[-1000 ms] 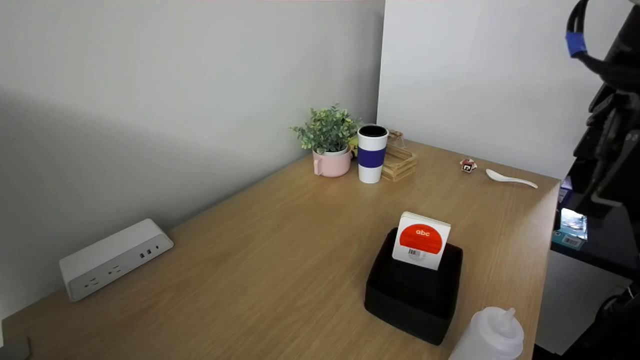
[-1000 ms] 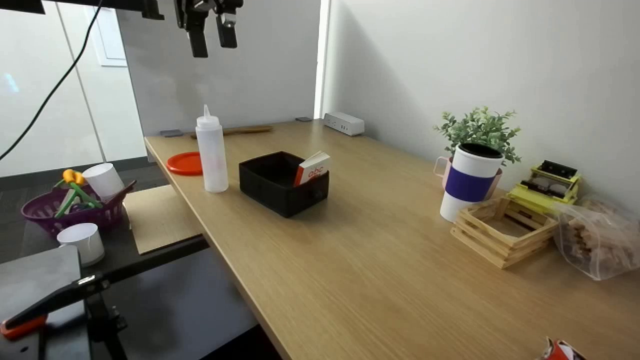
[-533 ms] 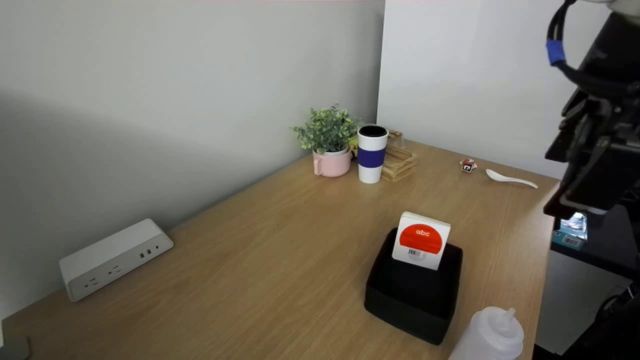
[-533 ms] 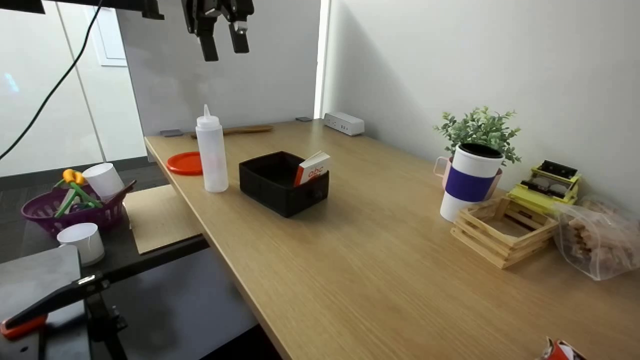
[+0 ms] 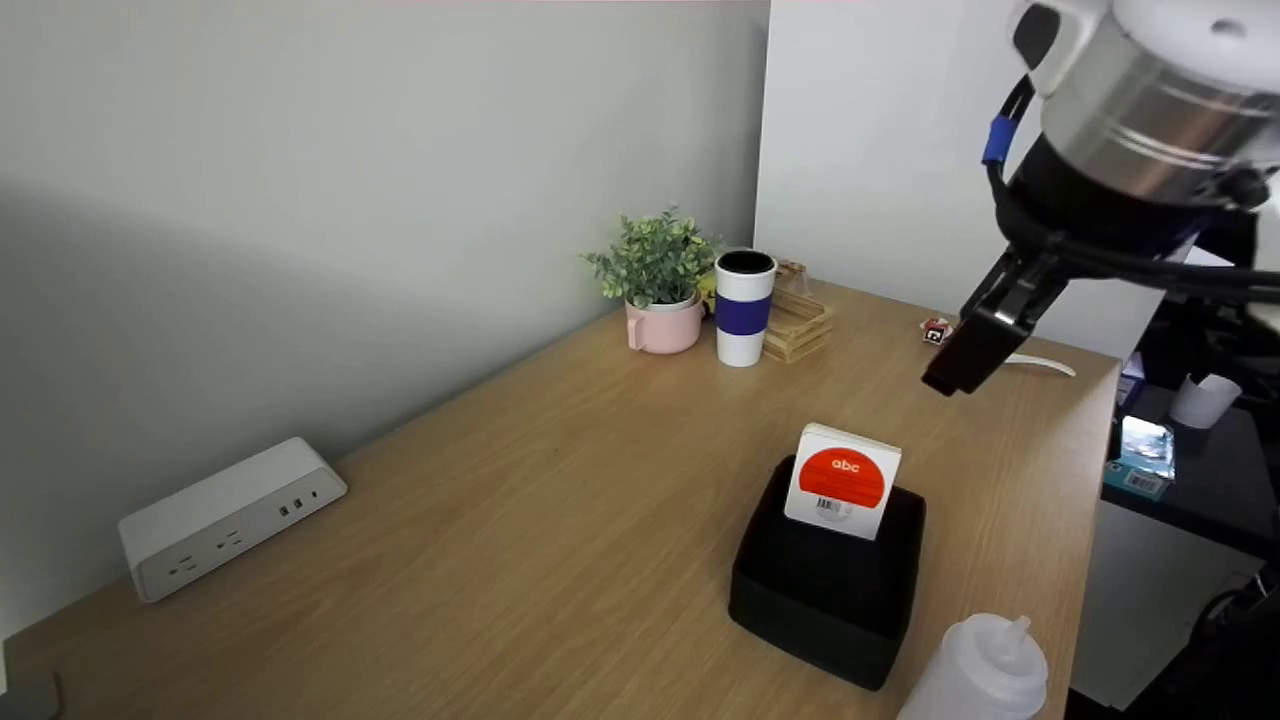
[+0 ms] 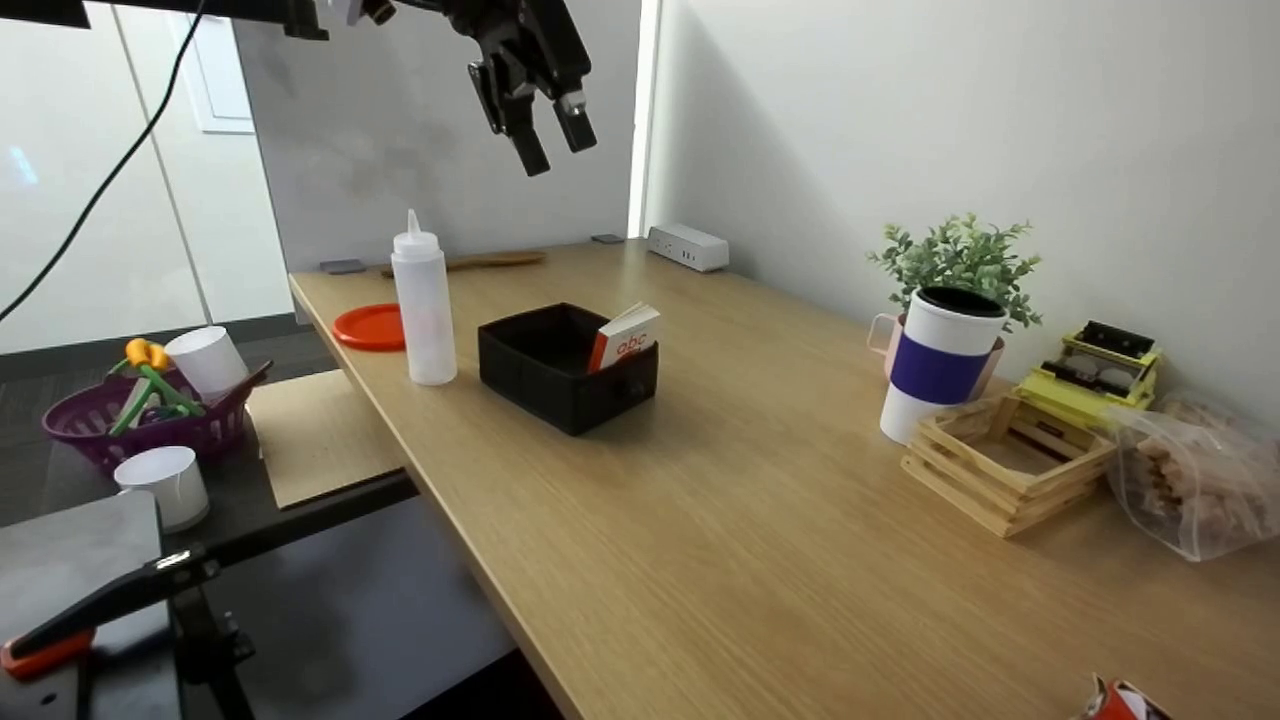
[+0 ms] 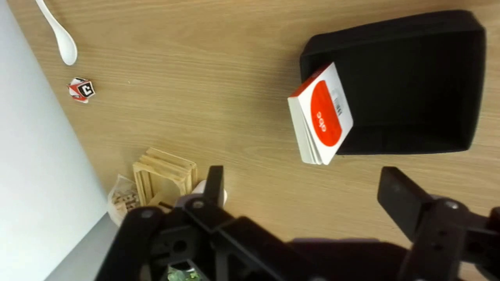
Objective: Remove the white and orange book from the black box and put it on the table
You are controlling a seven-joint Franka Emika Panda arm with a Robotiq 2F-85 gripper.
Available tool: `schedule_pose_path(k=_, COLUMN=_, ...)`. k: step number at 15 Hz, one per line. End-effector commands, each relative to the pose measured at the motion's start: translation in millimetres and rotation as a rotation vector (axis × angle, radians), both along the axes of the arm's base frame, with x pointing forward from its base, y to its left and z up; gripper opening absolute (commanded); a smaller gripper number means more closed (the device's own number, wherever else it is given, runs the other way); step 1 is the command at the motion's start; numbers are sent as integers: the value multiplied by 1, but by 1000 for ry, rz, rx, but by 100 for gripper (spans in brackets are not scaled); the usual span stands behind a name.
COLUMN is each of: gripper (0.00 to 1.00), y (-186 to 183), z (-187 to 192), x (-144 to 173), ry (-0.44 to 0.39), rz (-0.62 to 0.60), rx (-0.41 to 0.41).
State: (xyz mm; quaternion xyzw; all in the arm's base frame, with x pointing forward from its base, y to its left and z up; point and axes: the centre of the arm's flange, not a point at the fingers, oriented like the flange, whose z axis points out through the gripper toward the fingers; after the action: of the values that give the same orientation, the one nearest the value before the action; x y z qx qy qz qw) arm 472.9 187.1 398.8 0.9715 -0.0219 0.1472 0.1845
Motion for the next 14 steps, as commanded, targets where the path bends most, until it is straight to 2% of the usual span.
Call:
schedule_pose_path(k=1, gripper=100, y=-4, z=-9, x=4, ry=2, rz=-27, rx=3)
schedule_pose_path(k=6, gripper=100, y=-4, z=-23, x=12, ry=18, rz=-49, rx=16)
schedule_pose_path(k=8, gripper=100, y=-11, z=-25, x=16, ry=40, rz=23, rx=26)
schedule_pose_path(k=10, gripper=100, y=-26, z=-25, x=21, ry=62, rz=144, rx=40)
schedule_pose_path(k=14, gripper=100, y=-64, z=-31, x=36, ry=60, rz=361, rx=77)
